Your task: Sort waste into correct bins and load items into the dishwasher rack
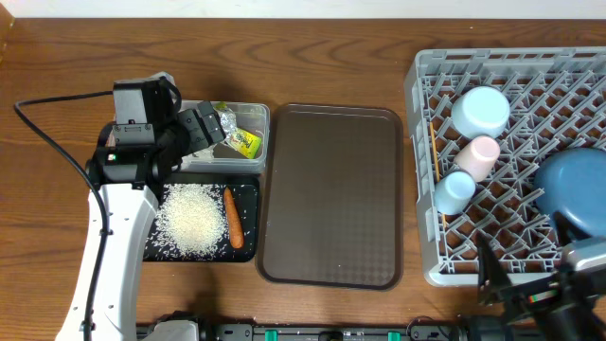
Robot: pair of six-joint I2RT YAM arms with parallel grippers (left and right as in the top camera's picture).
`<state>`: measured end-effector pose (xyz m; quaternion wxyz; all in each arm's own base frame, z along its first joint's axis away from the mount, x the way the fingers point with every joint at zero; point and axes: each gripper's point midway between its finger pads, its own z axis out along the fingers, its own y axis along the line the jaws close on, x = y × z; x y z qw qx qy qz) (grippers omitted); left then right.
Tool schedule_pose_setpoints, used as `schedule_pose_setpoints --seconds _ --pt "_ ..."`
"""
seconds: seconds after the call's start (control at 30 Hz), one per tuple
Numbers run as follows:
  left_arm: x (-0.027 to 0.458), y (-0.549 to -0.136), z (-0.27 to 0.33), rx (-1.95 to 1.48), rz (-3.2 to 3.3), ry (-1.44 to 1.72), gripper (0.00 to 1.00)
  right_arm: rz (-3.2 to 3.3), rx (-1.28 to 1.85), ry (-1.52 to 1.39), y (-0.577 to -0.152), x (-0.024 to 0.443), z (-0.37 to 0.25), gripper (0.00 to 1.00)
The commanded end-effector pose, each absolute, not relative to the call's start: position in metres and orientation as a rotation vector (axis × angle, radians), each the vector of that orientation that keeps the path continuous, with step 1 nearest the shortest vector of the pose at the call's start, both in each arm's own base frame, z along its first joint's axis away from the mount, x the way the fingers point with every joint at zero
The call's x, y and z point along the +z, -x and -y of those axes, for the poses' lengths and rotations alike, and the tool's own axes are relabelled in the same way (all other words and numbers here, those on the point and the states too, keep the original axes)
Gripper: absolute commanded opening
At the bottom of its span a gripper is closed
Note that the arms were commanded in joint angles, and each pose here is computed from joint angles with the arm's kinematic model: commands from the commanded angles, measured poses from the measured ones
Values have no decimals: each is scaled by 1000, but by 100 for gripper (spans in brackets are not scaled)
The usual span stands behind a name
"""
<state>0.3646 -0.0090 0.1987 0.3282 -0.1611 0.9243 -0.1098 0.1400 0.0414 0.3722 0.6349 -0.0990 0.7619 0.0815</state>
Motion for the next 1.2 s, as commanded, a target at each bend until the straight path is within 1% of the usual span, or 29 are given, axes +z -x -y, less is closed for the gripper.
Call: schedule_pose_setpoints --seconds 0.0,0.17,0.33,0.83,1.0,1.17 --pt "197 -365 5 -263 -2422 428 100 -1738 210 258 -140 345 -46 99" --pt "197 -365 5 -263 -2422 428 100 -1665 205 256 -153 319 -48 99" --pt "197 -365 5 -263 -2422 428 100 -1583 205 261 -169 304 -50 99" --pt "197 -365 5 -263 -2423 428 100 -1368 176 233 -214 279 -51 99" --pt "197 -365 5 -263 -2423 428 100 -1330 181 117 -224 270 -38 99" --pt "197 -365 5 -263 -2422 428 100 -1297 170 94 -230 260 -35 99"
